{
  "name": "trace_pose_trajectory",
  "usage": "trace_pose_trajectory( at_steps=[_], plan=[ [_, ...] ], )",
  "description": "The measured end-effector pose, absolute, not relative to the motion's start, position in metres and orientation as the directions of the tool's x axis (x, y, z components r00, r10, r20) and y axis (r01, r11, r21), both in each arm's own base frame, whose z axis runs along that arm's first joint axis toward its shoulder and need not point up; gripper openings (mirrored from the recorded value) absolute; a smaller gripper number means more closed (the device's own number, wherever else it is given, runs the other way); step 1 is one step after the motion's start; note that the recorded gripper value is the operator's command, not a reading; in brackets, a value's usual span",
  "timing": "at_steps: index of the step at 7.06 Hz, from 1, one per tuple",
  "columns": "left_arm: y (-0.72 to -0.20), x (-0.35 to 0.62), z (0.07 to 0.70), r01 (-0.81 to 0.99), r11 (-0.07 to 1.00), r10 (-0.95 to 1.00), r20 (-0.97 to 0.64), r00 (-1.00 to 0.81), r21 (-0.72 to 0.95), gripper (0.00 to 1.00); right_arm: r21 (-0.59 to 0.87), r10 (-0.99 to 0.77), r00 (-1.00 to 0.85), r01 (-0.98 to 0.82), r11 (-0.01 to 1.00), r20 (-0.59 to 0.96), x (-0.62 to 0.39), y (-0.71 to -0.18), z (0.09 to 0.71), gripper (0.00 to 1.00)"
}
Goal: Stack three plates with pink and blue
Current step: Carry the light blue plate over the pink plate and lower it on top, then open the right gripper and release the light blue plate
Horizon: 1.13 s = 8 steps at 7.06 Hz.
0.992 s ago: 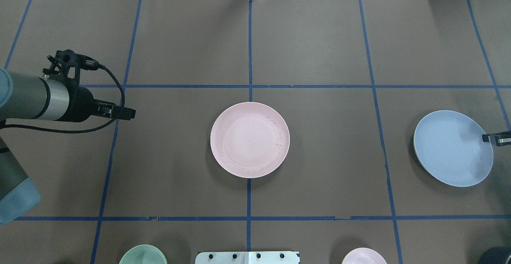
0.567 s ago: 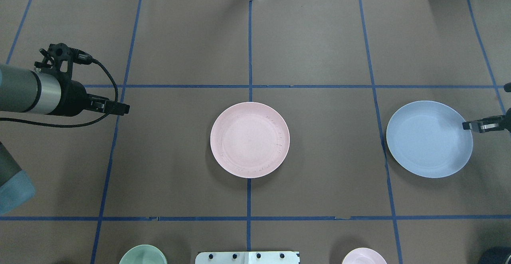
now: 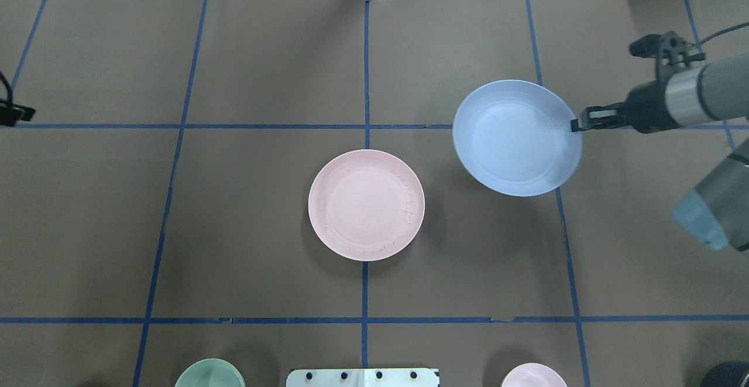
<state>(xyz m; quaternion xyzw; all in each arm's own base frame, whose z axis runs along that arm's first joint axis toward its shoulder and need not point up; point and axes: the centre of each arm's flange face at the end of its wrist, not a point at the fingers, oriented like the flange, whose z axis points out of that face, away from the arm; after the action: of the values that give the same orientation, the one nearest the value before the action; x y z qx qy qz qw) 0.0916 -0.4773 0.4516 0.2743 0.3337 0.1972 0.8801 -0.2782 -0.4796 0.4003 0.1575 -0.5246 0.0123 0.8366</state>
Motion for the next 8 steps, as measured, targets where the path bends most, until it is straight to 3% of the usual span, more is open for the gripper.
trace_pose_trajectory(
  at_steps=[3,5,8],
  plan=[
    [-0.479,0.035,0.49,-0.207,0.753,0.547,-0.42,0.724,0.624,1.0,0.204,-0.064,0.466,-0.256,0.945,0.883,-0.435,-0.431,0.294,0.0],
    [-0.478,0.032,0.493,-0.209,0.755,0.545,-0.419,0.726,0.621,1.0,0.217,-0.071,0.484,-0.253,0.943,0.872,-0.488,-0.388,0.276,0.0],
    [-0.477,0.032,0.496,-0.206,0.759,0.541,-0.424,0.726,0.617,1.0,0.224,-0.076,0.502,-0.24,0.945,0.861,-0.505,-0.369,0.275,0.0]
  ],
)
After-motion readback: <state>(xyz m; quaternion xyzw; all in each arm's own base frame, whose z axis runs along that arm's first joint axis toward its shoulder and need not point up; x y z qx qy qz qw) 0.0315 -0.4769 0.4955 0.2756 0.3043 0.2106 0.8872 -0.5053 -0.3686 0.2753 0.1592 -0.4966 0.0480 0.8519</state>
